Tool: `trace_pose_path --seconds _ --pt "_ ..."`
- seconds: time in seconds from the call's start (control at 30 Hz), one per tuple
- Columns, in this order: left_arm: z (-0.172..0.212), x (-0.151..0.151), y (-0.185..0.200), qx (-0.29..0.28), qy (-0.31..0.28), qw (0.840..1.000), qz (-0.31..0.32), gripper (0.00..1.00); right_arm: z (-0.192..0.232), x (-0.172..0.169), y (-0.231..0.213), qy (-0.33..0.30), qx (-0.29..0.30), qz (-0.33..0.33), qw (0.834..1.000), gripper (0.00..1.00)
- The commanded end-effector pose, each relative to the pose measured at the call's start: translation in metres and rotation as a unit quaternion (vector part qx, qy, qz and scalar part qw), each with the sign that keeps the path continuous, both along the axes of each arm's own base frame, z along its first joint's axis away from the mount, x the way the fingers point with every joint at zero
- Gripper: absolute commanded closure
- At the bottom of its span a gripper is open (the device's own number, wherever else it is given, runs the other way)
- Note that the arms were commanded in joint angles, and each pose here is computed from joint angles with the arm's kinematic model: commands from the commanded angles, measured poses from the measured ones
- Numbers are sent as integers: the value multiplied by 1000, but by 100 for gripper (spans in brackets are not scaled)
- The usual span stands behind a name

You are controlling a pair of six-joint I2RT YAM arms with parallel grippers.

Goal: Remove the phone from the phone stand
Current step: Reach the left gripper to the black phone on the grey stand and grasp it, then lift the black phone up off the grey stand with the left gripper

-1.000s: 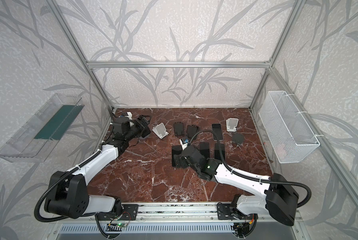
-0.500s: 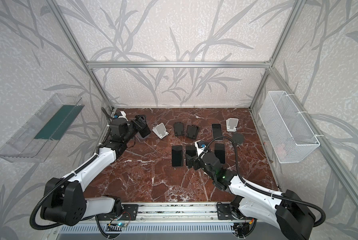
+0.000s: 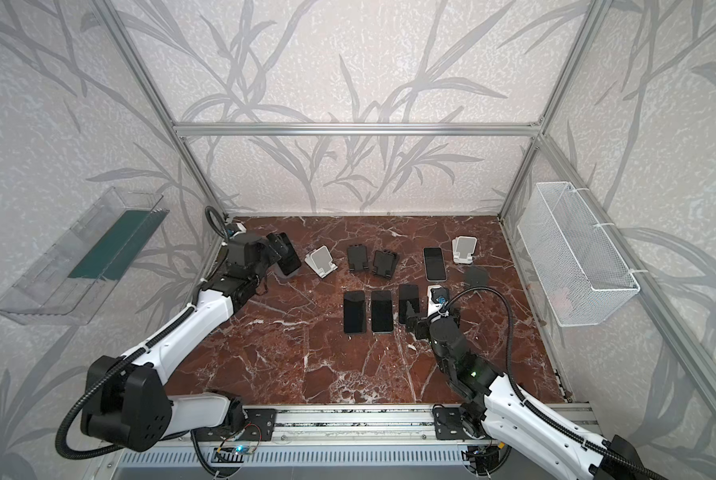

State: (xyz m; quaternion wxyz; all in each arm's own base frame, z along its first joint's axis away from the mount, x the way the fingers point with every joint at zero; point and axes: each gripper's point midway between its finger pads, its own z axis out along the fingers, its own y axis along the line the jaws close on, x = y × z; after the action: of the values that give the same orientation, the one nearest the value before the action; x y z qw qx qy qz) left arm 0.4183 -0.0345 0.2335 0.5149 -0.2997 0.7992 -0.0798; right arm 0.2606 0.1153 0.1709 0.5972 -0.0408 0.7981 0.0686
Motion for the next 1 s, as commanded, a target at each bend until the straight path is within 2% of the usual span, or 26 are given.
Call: trace_pose_path --seconds 0.0,0.1,0.13,0.23,0.33,0.4,0.47,0.6,0.77,0.97 --pt "1 -11 18 80 61 993 54 1 4 2 9 12 -1 11 1000 1" --pt "7 -2 21 106 47 990 76 1 -23 1 23 28 -36 14 999 1" --pt "12 0 23 125 49 987 88 5 -30 2 25 24 -40 11 999 1" --pt "27 6 27 206 80 966 133 6 -31 6 28 10 -22 4 1000 1" --pt "26 18 19 238 99 953 160 2 -28 6 25 7 -22 -3 1000 1" --pt "37 26 8 288 101 933 190 1 -29 4 20 -1 -8 -10 1000 1" --pt "42 36 -4 315 111 920 203 1 -27 5 16 -15 -1 -22 1000 1" --pt "26 49 -13 299 146 916 223 1 -19 7 0 -35 -20 -62 997 1" --pt "7 50 -18 292 168 910 242 1 -15 6 -3 -47 -16 -63 997 1" --pt "-25 55 -29 259 187 925 204 1 -19 10 4 -37 -26 -55 997 1"
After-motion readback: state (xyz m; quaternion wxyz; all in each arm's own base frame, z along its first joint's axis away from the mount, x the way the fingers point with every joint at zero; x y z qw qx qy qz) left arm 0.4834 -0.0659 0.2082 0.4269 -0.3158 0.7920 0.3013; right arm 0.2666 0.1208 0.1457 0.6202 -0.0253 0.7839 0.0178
